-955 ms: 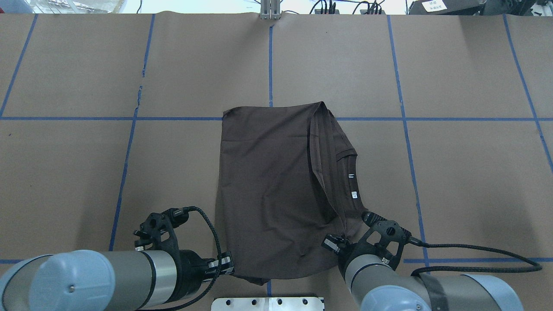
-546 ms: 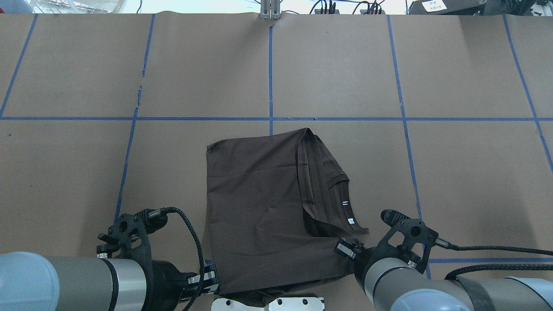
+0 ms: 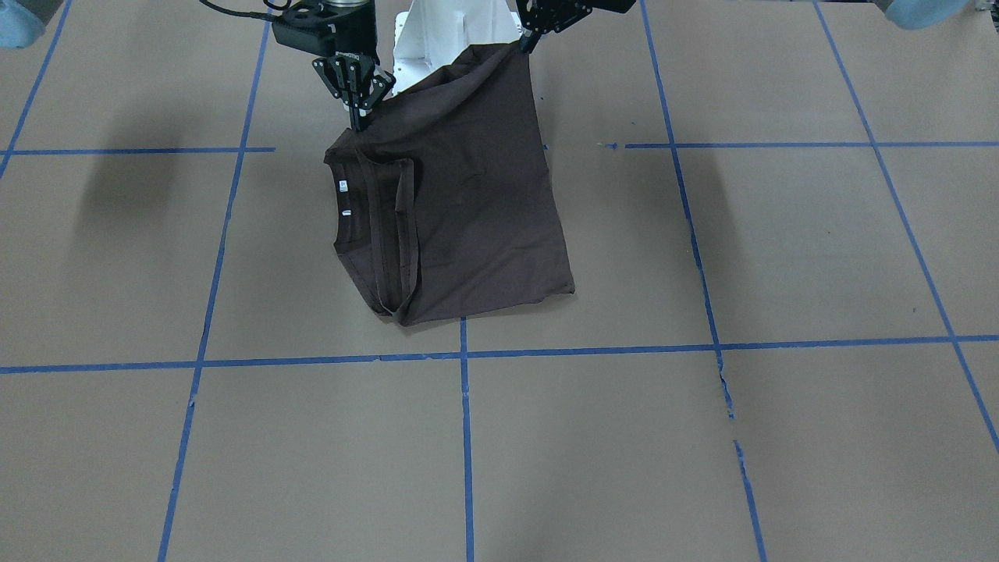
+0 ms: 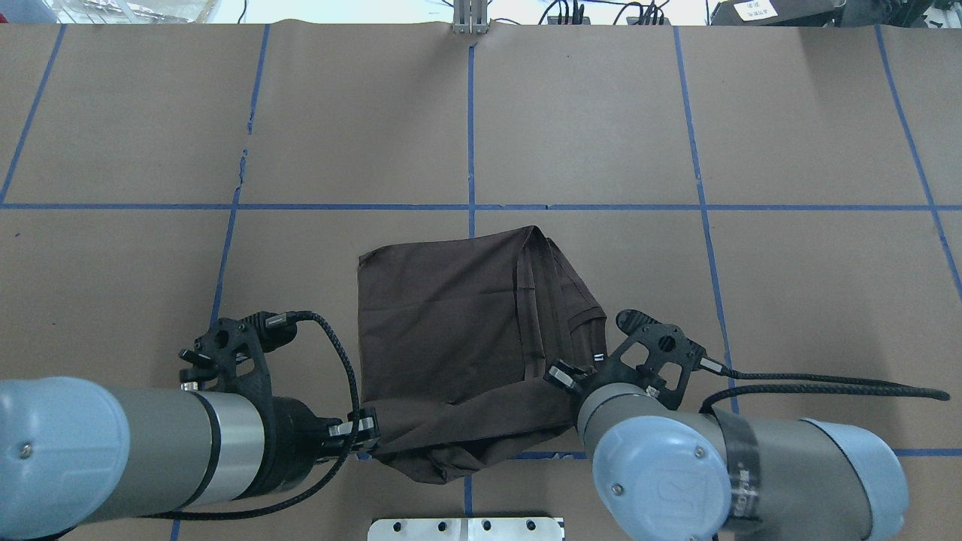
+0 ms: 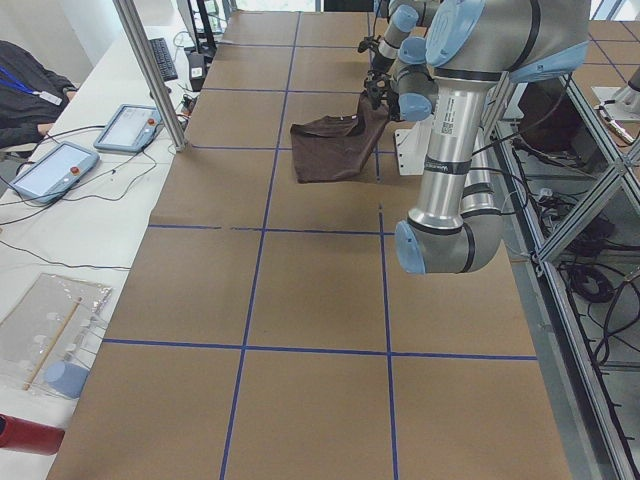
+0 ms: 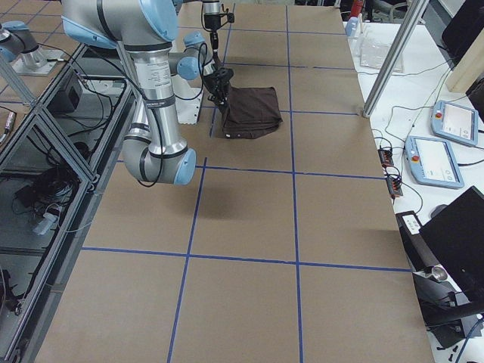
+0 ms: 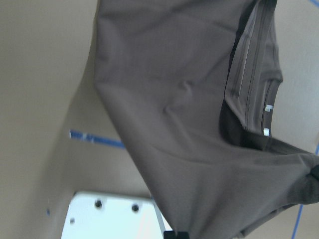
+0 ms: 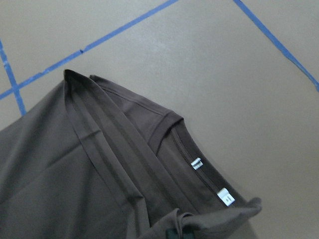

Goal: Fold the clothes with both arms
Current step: 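Lift the near edge with both grippers and fold it away from the robot, then lay the folded edge down on the shirt with both grippers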

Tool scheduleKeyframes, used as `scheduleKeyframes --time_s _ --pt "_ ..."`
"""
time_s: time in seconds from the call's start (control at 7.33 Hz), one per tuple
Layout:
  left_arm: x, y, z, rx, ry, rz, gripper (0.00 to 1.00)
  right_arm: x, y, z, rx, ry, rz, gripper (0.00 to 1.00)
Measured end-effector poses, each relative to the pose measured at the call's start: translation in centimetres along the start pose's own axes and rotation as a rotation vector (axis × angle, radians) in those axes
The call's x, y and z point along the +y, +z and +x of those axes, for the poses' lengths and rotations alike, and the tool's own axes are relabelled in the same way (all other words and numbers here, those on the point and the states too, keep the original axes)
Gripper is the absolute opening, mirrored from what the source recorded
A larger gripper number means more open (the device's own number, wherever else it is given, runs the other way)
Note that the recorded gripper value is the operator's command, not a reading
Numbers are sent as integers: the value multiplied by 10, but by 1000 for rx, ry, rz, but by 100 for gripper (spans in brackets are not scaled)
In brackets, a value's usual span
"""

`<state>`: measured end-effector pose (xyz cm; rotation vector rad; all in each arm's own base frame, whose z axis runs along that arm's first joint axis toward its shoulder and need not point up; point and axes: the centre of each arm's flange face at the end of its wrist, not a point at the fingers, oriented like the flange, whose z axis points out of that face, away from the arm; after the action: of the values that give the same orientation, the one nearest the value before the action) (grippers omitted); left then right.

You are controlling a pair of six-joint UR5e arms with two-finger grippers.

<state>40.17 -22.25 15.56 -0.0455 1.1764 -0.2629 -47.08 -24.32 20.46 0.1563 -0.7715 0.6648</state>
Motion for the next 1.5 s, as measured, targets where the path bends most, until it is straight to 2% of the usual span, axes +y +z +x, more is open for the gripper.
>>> scheduleKeyframes --time_s 0.41,0.68,1.09,1.36,1.5 --pt "-58 37 0 -77 37 99 0 -48 34 -50 26 -5 50 0" --pt "-91 65 -3 -131 45 145 0 -62 77 -78 22 -4 75 0" --pt "-131 117 -14 -157 39 182 0 -75 142 -101 26 -19 102 0" --pt "-155 152 -31 -172 33 199 0 -81 163 -103 39 -32 113 0" --pt "-162 162 -36 -180 35 203 27 -81 168 -102 46 -38 115 86"
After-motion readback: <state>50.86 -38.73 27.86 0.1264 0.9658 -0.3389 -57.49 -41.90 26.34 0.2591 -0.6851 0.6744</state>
